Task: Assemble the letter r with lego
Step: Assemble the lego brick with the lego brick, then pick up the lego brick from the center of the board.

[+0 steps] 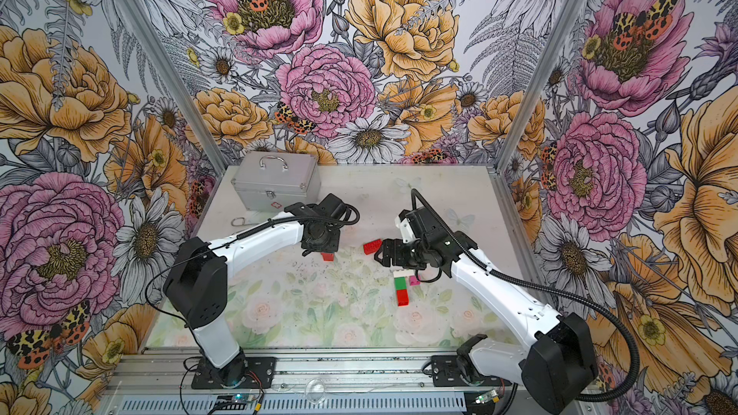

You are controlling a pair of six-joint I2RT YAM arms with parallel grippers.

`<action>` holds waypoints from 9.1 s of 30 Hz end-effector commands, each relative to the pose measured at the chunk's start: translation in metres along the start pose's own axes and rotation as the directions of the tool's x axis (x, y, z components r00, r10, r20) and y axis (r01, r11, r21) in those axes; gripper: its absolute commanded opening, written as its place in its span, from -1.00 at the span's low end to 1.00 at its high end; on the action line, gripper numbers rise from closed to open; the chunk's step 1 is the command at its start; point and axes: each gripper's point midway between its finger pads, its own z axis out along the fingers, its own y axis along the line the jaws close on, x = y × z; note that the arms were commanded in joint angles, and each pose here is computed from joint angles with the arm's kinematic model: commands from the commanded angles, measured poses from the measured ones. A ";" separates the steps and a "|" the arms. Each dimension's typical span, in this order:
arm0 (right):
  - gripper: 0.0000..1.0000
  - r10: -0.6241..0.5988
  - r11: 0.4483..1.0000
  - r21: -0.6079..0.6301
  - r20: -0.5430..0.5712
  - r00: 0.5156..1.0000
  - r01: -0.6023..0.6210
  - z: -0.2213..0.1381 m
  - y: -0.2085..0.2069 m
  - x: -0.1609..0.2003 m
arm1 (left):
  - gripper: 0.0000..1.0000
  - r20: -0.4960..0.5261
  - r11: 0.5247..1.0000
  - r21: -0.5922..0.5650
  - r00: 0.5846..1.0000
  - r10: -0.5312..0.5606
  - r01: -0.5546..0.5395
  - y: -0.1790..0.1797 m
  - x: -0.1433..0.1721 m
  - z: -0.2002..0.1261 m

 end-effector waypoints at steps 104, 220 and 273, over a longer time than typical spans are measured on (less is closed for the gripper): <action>0.73 0.032 0.996 0.087 0.021 0.999 -0.034 -0.006 -0.026 -0.017 | 0.51 0.094 0.993 0.114 0.995 0.012 -0.023 -0.029 -0.031 -0.017; 0.48 -0.119 0.568 0.769 -0.277 0.953 0.294 0.155 -0.048 -0.068 | 0.98 0.424 0.869 0.471 0.824 -0.375 0.153 0.079 0.064 -0.102; 0.05 0.059 0.908 0.416 -0.012 0.998 -0.049 0.099 0.079 -0.113 | 0.98 0.431 0.908 0.369 0.829 -0.357 0.199 0.091 0.060 -0.069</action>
